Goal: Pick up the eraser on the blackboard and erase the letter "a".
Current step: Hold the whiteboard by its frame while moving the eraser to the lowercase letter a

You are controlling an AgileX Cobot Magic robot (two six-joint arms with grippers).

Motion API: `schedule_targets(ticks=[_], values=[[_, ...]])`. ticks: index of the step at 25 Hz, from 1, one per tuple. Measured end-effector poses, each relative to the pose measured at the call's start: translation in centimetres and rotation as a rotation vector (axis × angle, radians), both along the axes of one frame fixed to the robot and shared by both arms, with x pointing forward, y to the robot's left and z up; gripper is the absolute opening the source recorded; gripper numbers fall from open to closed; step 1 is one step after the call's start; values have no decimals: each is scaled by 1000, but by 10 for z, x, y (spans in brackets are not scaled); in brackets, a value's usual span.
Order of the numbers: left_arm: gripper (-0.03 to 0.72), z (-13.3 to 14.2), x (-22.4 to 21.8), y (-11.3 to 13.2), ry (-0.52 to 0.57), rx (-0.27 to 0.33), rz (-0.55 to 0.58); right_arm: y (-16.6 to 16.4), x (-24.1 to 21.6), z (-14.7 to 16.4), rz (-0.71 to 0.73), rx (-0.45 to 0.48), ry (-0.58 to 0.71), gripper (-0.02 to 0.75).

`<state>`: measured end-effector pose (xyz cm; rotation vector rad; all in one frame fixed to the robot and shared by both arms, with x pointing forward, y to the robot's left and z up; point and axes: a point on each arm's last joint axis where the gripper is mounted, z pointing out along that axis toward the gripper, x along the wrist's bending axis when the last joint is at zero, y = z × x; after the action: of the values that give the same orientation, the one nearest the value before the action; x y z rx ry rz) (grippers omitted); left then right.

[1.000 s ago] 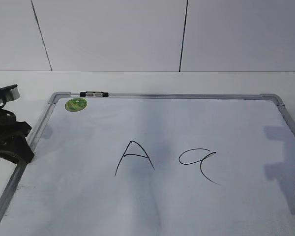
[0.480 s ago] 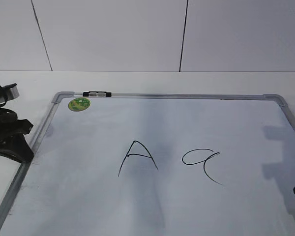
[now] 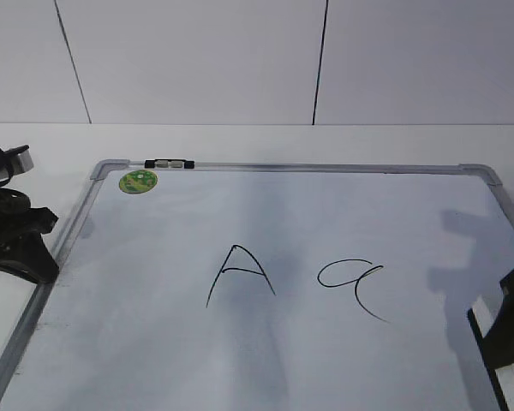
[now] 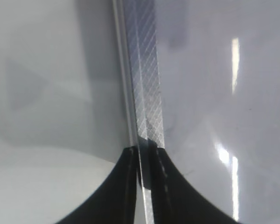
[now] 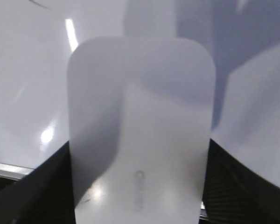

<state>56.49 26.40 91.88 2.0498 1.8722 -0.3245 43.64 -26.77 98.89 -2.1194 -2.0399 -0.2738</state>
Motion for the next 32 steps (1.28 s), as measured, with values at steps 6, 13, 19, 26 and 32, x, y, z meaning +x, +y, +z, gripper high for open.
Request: schedule_targets(ticks=[6,13,19,26,32], values=[[43,0,0,0,0,0,0,15,13,22,104,166,-98,549],[43,0,0,0,0,-1,1,19,31,47,109,209,-158,549],[43,0,0,0,0,-1,1,27,43,43,144,130,-114,549],[43,0,0,0,0,-2,2,67,64,43,241,2,-153,549],[44,0,0,0,0,-2,2,100,82,27,333,-92,-148,549]])
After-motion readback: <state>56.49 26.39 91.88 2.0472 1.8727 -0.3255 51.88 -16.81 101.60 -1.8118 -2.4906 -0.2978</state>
